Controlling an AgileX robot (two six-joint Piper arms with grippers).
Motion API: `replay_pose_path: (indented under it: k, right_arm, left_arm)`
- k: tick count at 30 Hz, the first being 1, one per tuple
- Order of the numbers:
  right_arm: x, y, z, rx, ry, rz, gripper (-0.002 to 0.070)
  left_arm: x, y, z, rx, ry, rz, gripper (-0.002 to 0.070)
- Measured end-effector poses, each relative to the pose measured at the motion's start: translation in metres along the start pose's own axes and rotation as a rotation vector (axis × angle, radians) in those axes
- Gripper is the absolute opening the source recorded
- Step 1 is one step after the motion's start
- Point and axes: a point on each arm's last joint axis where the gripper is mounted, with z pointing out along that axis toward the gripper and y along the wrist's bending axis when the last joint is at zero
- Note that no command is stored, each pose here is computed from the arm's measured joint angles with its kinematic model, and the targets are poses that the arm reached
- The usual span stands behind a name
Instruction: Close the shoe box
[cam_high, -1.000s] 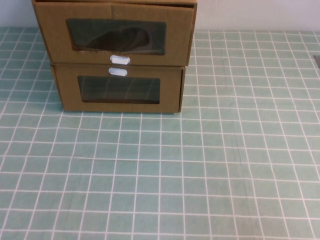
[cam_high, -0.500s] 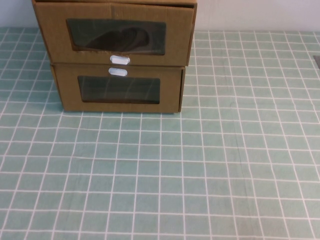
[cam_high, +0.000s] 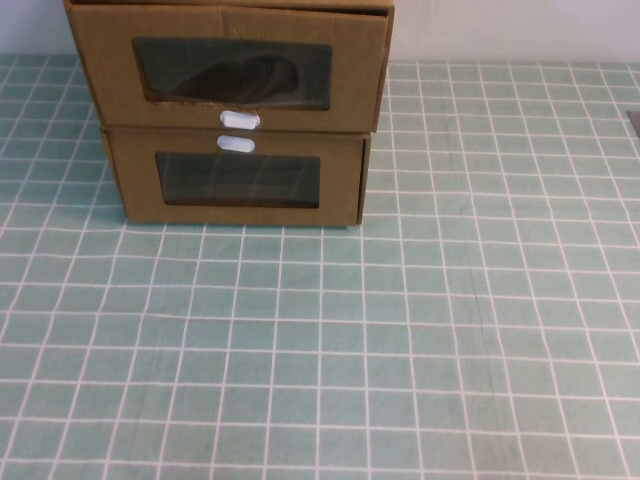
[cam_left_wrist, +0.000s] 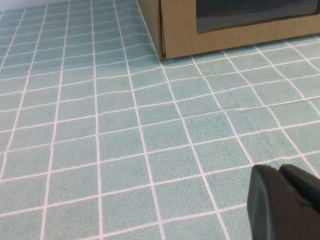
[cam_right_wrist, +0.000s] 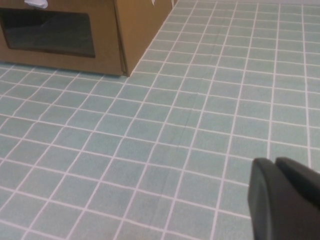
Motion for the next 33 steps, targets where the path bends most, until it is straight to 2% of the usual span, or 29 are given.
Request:
replay_pose_path:
  k: [29, 33]
  right_arm:
    - [0.0000, 0.0001, 0.0000, -0.001, 0.000, 0.002, -0.0014]
    - [0.0000, -0.0023, -0.0026, 0.044, -0.016, 0.022, -0.0014]
  left_arm:
    - [0.0000, 0.0000, 0.0000, 0.000, -0.001, 0.000, -0.0005]
    - [0.0000, 0.0000, 0.0000, 0.000, -0.001, 0.000, -0.0005]
